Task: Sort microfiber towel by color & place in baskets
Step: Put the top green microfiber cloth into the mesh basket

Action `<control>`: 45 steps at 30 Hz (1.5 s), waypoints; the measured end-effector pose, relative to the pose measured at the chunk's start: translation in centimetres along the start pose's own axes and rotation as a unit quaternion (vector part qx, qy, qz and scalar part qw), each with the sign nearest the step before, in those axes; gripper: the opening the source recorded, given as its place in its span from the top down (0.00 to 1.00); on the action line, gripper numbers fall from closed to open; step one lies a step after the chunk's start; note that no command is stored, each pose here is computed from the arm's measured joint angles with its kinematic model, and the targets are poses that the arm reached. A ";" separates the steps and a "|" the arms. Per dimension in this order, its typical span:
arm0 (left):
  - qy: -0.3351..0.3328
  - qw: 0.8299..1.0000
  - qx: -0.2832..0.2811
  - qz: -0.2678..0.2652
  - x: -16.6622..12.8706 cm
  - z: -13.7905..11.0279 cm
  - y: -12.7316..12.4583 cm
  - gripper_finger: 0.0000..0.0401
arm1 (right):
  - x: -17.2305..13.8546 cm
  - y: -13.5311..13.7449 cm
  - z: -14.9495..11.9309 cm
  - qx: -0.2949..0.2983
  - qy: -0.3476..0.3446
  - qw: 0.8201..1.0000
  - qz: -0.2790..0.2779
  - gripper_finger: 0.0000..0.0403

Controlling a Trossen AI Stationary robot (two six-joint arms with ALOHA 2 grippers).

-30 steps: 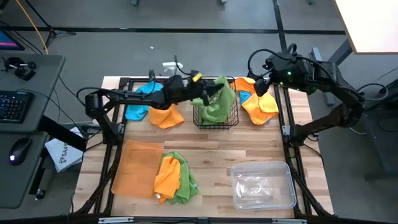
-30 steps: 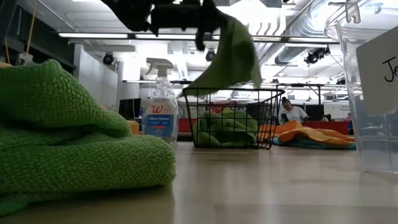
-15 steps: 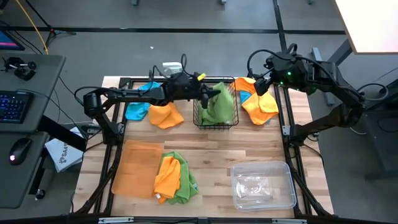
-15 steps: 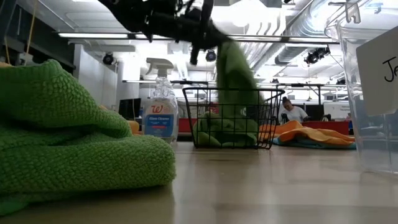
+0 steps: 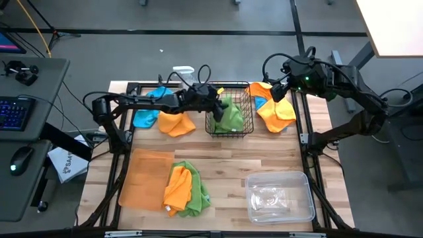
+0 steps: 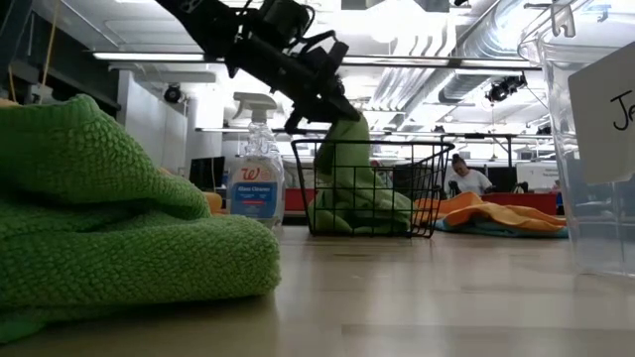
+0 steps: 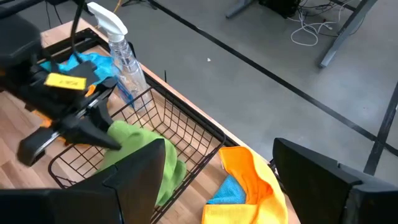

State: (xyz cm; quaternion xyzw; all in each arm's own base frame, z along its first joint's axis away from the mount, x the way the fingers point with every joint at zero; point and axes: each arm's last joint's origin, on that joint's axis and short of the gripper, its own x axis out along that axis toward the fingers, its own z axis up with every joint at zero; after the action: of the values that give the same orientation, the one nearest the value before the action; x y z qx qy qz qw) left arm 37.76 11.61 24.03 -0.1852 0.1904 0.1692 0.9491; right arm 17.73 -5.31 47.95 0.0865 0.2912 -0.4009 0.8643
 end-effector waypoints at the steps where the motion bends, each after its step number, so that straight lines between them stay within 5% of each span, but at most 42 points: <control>1: 0.001 1.000 0.012 -0.002 -0.1 0.0 -0.2 0.81 | 0.0 0.0 0.0 0.000 0.000 1.000 0.000 0.27; 11: 0.132 0.990 0.038 -0.020 -2.8 2.8 -3.4 0.48 | 0.0 0.0 0.0 0.000 0.000 1.000 0.000 0.27; 17: 0.215 0.973 0.041 -0.079 -4.5 3.8 -5.1 0.45 | 0.0 0.0 0.0 -0.002 0.000 1.000 0.000 0.27; 24: 0.297 0.952 0.040 -0.053 -5.5 2.2 -5.7 0.44 | 0.0 0.0 0.0 -0.004 -0.001 1.000 -0.002 0.27; 29: 0.274 0.961 0.004 -0.043 -5.2 2.8 -5.3 0.44 | 0.0 0.0 0.0 -0.004 -0.004 1.000 -0.011 0.27; 37: 0.094 0.995 -0.020 -0.041 -2.3 5.9 -3.9 0.44 | 0.5 0.2 0.2 -0.008 -0.007 0.999 -0.040 0.27; 41: 0.094 0.994 0.041 0.047 -0.7 5.1 -2.1 0.44 | 1.2 0.6 0.2 -0.012 0.002 0.999 -0.041 0.27; 45: 0.160 0.973 0.089 0.138 0.2 3.2 -0.3 0.44 | 2.0 1.2 0.2 -0.022 0.017 0.999 -0.047 0.27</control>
State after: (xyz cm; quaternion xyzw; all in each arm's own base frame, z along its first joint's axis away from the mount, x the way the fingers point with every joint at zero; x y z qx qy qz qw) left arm 39.03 12.72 26.75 -0.0967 0.3781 0.2490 0.8864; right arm 19.75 -5.92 46.86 0.0610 0.3182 -0.4328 0.8413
